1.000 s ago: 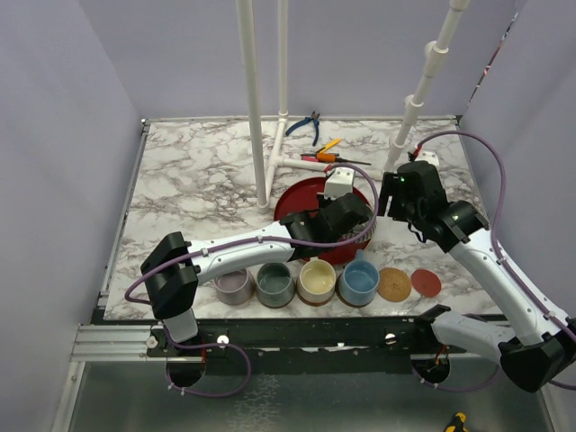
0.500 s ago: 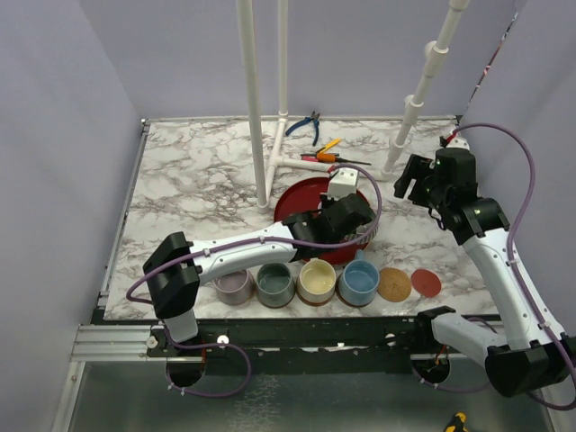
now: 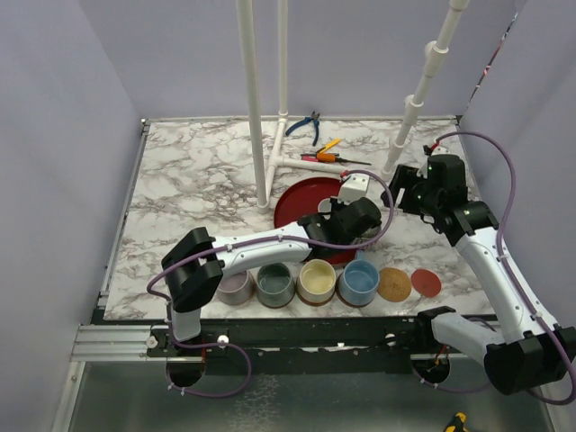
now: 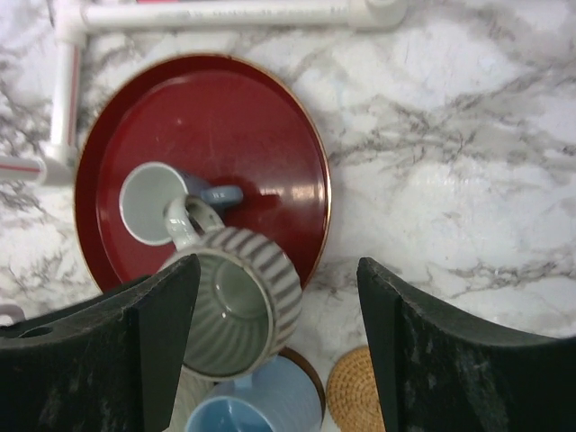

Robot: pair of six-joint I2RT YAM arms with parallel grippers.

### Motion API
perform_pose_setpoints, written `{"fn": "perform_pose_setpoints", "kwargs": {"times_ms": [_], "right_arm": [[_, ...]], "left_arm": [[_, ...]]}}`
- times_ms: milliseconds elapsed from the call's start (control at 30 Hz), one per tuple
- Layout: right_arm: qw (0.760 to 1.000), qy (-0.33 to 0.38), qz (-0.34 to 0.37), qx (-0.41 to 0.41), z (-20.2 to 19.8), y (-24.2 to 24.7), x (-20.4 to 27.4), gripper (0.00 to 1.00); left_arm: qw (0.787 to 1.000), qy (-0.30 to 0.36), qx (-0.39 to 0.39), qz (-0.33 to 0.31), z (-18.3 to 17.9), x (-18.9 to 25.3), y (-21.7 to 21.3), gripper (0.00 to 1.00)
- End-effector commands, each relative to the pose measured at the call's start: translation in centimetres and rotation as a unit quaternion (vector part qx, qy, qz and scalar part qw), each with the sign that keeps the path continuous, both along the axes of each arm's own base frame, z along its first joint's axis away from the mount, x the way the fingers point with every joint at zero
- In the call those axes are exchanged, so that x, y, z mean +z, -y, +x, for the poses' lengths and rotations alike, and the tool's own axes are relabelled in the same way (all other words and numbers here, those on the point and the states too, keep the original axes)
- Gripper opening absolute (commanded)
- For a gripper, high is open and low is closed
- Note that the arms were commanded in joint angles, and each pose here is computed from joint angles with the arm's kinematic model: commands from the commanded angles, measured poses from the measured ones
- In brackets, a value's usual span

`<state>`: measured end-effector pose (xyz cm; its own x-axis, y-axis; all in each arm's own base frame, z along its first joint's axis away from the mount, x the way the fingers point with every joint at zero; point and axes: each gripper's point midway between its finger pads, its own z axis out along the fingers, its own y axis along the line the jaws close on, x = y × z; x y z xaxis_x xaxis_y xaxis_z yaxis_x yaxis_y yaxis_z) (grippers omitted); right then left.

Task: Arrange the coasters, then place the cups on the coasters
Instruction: Place the cup on the coaster.

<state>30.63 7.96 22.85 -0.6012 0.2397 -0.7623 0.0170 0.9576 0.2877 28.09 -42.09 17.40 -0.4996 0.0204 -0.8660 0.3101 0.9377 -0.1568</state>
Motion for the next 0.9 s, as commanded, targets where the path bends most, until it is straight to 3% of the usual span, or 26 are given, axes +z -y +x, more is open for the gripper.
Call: {"fn": "perform_pose_setpoints", "kwargs": {"times_ms": [0, 467, 633, 767, 867], "right_arm": [[0.999, -0.048, 0.002, 0.019, -2.0, -0.2, -3.1, 0.74], [0.993, -0.115, 0.010, 0.006, -2.2, -0.5, -9.3, 0.73], [0.994, -0.099, 0.025, 0.038, -1.6, -1.7, -9.0, 0.73], [0.993, -0.094, 0.032, 0.061, -0.5, -2.6, -8.2, 0.73], [0.990, -0.107, 0.033, 0.081, 0.2, -3.3, -8.7, 0.69]], "left_arm": [[0.998, 0.026, -0.011, -0.064, 0.6, 3.7, 2.8, 0.00], [0.999, 0.006, -0.023, -0.046, 0.6, 0.3, 4.1, 0.00], [0.998, -0.005, -0.017, -0.054, 0.7, 0.2, 2.9, 0.00], [0.998, -0.021, -0.001, -0.062, 1.4, -0.4, 1.0, 0.15], [0.998, -0.028, 0.001, -0.059, 1.9, -0.9, 0.2, 0.33]]}}
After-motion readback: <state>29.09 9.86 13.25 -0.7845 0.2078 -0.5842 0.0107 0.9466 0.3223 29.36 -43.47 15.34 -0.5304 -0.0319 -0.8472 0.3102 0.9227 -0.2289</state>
